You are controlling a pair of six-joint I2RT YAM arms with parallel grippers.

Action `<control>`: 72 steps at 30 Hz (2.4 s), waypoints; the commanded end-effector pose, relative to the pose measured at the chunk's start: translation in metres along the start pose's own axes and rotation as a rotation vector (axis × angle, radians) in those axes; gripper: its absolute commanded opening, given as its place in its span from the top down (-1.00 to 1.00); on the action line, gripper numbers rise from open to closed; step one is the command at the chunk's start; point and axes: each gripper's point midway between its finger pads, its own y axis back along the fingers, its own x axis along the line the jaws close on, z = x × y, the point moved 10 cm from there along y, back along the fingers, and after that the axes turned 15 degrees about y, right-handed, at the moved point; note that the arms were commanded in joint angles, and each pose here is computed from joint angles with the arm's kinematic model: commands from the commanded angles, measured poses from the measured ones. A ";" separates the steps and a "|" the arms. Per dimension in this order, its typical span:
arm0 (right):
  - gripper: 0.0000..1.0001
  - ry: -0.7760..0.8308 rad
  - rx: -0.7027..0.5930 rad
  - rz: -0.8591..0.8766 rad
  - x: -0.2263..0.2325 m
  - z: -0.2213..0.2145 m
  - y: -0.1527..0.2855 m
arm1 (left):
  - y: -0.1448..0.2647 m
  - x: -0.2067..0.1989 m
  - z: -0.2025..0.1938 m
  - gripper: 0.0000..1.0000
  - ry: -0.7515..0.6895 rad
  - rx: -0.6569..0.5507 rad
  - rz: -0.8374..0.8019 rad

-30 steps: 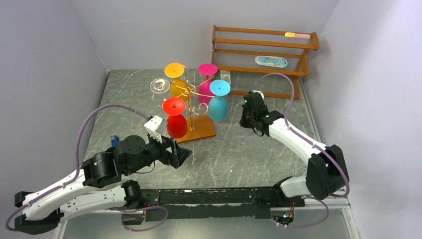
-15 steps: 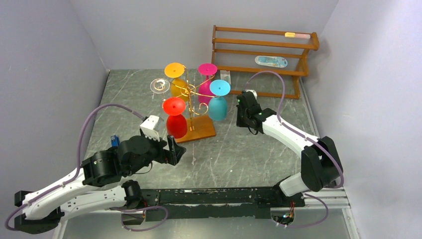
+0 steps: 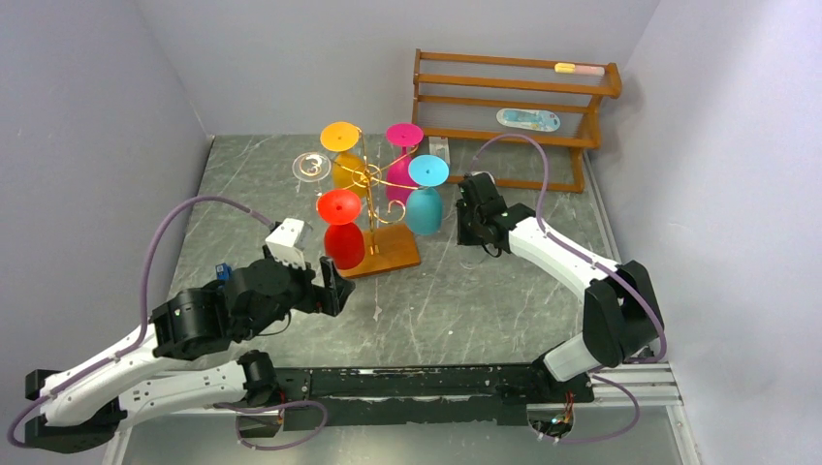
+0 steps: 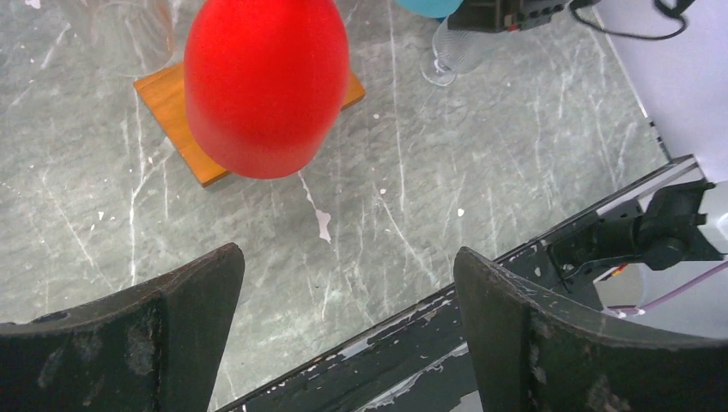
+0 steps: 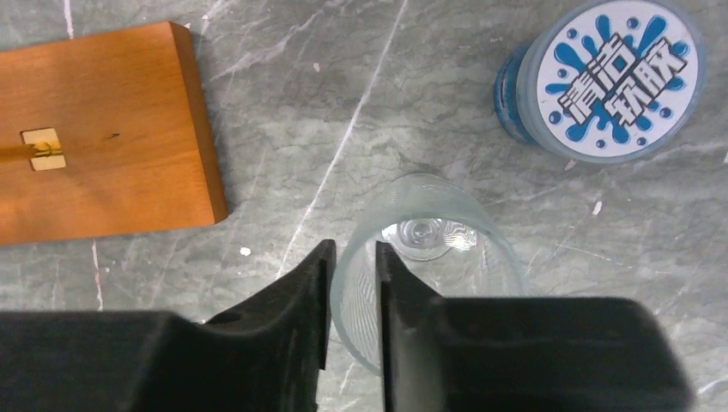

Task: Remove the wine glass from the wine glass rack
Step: Place the wine glass at the center of the board, then pick up the wine glass from the wine rack.

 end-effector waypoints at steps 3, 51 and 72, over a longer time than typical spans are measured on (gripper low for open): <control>0.27 0.044 -0.067 0.017 -0.001 0.023 0.023 | -0.002 0.001 0.002 -0.93 -0.015 -0.008 0.052; -0.13 -0.282 -0.329 0.176 -0.016 -0.028 0.166 | -0.017 -0.048 0.065 -0.93 0.059 -0.143 0.077; -0.14 -0.282 -0.329 0.209 -0.015 -0.030 0.173 | -0.039 -0.045 0.111 -0.64 0.230 -0.223 0.000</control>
